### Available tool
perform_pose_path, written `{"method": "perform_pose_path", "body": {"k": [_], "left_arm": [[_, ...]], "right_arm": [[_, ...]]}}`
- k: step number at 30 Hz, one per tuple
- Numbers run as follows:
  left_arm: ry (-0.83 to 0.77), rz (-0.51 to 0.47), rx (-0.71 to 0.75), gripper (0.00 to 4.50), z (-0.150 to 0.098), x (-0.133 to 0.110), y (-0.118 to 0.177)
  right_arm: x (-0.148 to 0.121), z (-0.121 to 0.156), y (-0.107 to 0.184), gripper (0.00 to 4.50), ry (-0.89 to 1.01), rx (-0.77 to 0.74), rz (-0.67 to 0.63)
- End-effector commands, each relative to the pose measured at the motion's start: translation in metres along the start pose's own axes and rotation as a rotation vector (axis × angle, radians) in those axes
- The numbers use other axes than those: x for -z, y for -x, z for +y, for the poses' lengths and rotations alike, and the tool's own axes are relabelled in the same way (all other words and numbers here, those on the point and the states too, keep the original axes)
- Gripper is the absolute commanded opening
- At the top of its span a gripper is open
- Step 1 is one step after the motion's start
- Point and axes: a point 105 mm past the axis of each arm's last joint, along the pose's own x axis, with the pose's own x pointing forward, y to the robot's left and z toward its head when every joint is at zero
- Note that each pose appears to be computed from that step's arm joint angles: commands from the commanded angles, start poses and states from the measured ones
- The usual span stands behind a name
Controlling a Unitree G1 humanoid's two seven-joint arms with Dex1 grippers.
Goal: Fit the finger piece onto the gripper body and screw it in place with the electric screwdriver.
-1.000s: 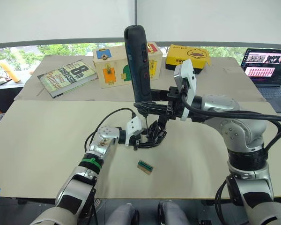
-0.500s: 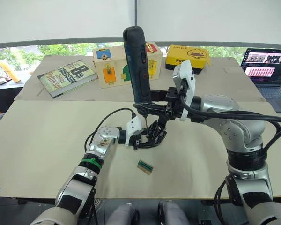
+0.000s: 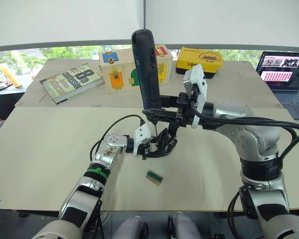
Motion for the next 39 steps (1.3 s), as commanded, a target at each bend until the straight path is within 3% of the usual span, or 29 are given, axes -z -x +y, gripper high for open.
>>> {"method": "perform_pose_path", "body": {"k": [1, 26, 31, 39], "left_arm": [[-0.069, -0.058, -0.014, 2.28, 0.008, -0.024, 0.001], [-0.071, -0.063, -0.015, 2.28, 0.008, -0.026, -0.001], [-0.070, -0.064, -0.015, 2.28, 0.009, -0.026, -0.002], [-0.076, -0.058, -0.009, 2.28, 0.011, -0.028, -0.003]], "right_arm": [[-0.019, 0.003, 0.003, 1.89, 0.069, -0.004, -0.073], [-0.006, 0.004, 0.011, 1.89, 0.076, 0.030, -0.098], [0.010, 0.008, 0.023, 1.89, 0.109, 0.032, -0.129], [0.048, 0.007, 0.027, 1.89, 0.114, 0.018, 0.014]]}}
